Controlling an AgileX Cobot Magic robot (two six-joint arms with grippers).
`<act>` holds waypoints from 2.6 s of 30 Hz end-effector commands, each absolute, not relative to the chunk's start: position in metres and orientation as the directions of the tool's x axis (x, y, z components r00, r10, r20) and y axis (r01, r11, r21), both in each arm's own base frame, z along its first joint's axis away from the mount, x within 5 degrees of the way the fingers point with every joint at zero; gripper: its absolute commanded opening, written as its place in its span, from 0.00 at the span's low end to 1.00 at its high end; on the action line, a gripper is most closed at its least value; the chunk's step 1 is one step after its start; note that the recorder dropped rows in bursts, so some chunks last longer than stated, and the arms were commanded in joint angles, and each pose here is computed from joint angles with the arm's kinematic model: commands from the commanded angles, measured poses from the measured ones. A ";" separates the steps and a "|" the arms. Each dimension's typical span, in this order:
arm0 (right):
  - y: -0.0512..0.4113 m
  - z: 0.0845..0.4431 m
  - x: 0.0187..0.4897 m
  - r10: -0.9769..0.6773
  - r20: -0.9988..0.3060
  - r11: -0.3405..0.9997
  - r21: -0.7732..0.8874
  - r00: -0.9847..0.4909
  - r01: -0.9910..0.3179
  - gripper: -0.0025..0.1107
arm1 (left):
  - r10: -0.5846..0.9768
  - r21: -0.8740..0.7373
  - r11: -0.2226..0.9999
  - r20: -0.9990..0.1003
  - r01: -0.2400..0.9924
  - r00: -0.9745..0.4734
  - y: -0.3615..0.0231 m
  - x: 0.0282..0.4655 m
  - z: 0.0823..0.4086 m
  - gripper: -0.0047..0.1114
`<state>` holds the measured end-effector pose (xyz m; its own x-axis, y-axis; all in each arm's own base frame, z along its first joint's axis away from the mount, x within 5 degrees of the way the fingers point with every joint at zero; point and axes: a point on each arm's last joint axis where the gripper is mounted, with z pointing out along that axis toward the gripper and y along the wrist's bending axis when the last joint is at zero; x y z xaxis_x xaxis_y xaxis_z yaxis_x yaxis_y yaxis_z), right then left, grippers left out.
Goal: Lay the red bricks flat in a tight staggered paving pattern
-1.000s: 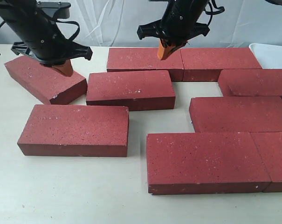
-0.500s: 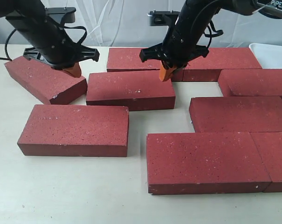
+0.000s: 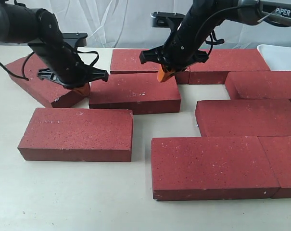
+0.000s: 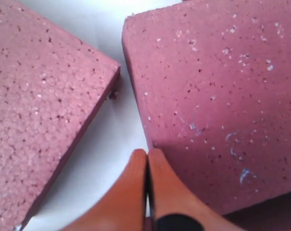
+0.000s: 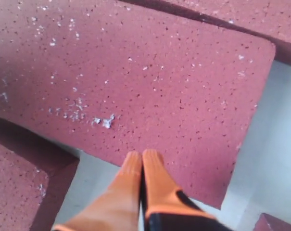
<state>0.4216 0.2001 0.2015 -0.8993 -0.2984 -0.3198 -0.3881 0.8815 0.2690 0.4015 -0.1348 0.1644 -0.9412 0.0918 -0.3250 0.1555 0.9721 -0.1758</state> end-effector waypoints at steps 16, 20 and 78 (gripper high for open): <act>0.200 0.170 0.419 -0.343 -0.199 0.881 0.270 -0.918 -0.388 0.02 | -0.043 -0.281 0.957 -0.394 0.076 -0.918 -0.144 0.414 0.153 0.04; 0.200 0.170 0.411 -0.407 -0.134 0.852 0.301 -0.903 -0.429 0.02 | -0.042 -0.281 0.957 -0.390 0.076 -0.920 -0.144 0.414 0.153 0.04; 0.202 0.154 0.410 -0.453 -0.096 0.855 0.234 -0.887 -0.462 0.02 | -0.090 -0.391 0.917 -0.404 0.083 -0.910 -0.187 0.403 0.157 0.04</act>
